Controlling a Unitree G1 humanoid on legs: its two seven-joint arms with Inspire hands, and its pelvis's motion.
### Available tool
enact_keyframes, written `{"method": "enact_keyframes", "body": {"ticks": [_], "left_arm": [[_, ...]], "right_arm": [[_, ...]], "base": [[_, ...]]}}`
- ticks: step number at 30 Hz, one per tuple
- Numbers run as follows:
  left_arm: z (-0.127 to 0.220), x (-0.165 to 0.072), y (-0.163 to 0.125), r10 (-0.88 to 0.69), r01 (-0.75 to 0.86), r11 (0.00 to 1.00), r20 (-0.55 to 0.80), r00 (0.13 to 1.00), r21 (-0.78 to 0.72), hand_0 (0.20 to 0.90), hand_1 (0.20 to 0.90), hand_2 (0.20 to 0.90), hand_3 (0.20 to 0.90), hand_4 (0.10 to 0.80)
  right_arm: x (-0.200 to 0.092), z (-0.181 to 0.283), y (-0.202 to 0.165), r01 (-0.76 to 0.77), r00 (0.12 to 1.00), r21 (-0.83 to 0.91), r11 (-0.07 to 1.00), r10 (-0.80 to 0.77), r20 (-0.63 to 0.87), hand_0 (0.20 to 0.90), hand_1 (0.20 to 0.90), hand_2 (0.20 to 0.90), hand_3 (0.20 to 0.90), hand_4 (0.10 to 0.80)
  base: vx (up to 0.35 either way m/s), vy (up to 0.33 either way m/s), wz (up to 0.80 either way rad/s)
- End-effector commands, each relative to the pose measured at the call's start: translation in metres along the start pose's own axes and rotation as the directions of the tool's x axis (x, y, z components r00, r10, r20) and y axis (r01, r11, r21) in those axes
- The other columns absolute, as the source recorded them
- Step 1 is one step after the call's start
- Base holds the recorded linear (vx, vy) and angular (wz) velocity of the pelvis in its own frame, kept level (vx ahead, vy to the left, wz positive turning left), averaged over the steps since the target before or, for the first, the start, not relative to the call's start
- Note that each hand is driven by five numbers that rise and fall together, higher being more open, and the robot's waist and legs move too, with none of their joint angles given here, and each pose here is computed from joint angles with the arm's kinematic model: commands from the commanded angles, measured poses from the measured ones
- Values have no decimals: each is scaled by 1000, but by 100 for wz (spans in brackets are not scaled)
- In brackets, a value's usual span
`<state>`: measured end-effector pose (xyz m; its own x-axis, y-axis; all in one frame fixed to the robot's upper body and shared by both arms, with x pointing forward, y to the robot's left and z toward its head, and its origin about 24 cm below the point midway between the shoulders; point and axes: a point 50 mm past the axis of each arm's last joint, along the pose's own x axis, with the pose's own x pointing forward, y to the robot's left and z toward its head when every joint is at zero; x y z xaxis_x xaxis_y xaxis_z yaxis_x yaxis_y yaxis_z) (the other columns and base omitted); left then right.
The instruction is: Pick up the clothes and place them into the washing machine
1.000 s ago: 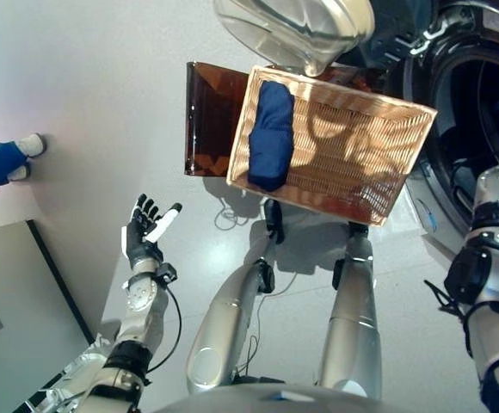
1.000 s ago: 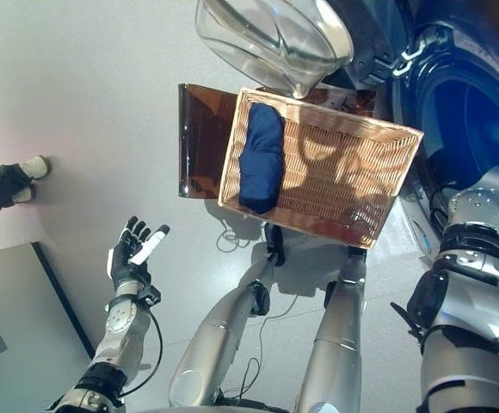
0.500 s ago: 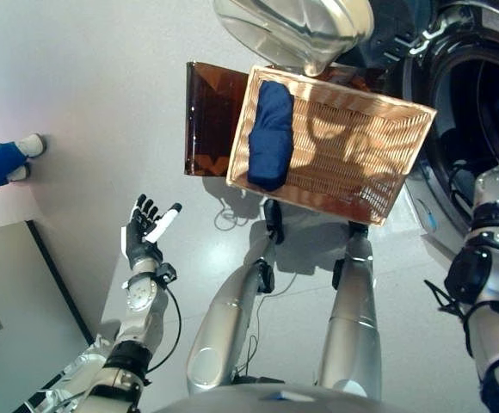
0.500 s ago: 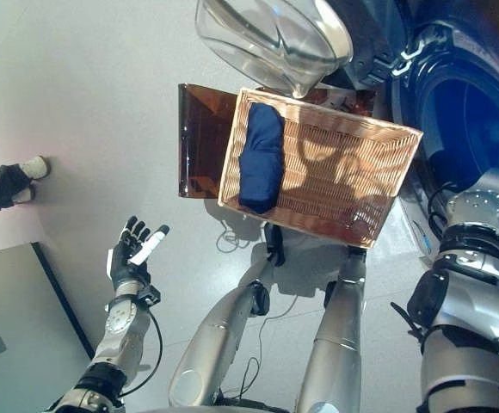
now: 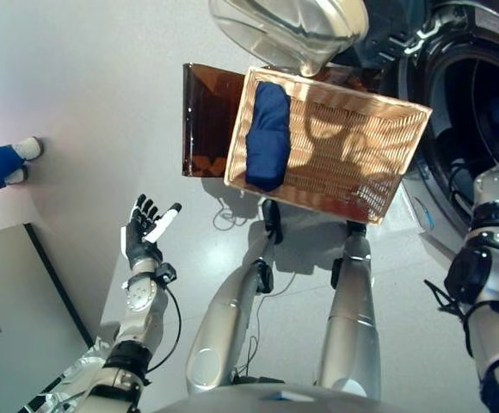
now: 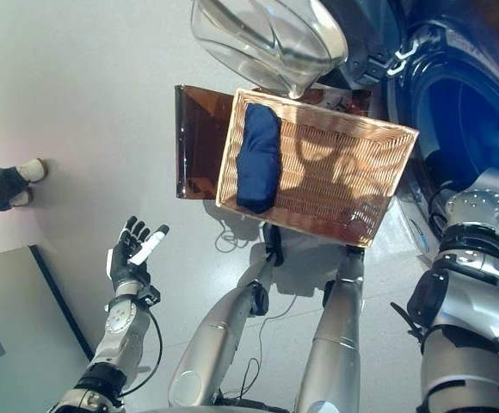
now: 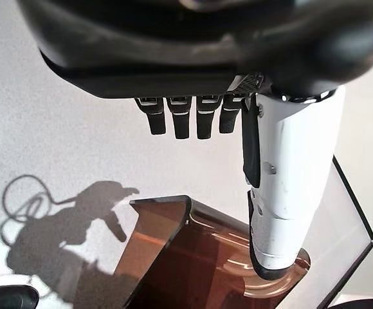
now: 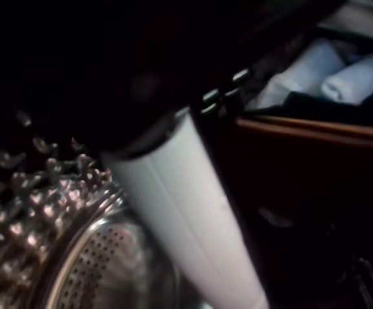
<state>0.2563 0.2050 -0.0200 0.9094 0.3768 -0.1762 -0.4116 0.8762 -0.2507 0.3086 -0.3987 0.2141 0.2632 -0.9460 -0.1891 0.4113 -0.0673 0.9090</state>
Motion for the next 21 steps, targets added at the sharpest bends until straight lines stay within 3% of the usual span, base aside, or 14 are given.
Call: {"method": "enact_keyframes", "body": {"ticks": [1,4,6,7,13,15,19,21], "left_arm": [[15,-4,43,125,-128,991,91,988,32,900,900,900,900,800],[15,-4,44,129,-133,990,93,987,38,900,900,900,900,800],[17,-4,44,123,-128,990,104,987,50,900,900,900,900,800],[17,-4,44,123,-129,990,104,987,50,900,900,900,900,800],[24,-2,40,128,-138,989,150,980,57,900,900,900,900,800],[25,-1,40,132,-143,988,154,979,59,900,900,900,900,800],[28,0,37,142,-153,987,174,974,53,900,900,900,900,800],[27,0,37,146,-157,986,172,974,50,900,900,900,900,800]], "right_arm": [[6,35,13,-122,974,-81,989,135,183,900,900,900,900,800],[8,34,8,-98,971,-166,981,130,199,900,900,900,900,800],[11,29,-1,-42,964,-357,933,131,231,900,900,900,900,800],[10,29,0,-40,964,-359,932,131,232,900,900,900,900,800],[0,4,-23,64,929,-698,714,212,302,900,900,900,900,800],[-3,0,-26,72,929,-713,697,214,303,900,900,900,900,800],[-15,-18,-44,107,910,-816,568,276,311,900,900,900,900,800],[-19,-24,-48,105,917,-815,569,262,301,900,900,900,900,800]], "base": [[0,0,0],[0,0,0],[0,0,0],[0,0,0],[0,0,0],[0,0,0],[0,0,0],[0,0,0]]}}
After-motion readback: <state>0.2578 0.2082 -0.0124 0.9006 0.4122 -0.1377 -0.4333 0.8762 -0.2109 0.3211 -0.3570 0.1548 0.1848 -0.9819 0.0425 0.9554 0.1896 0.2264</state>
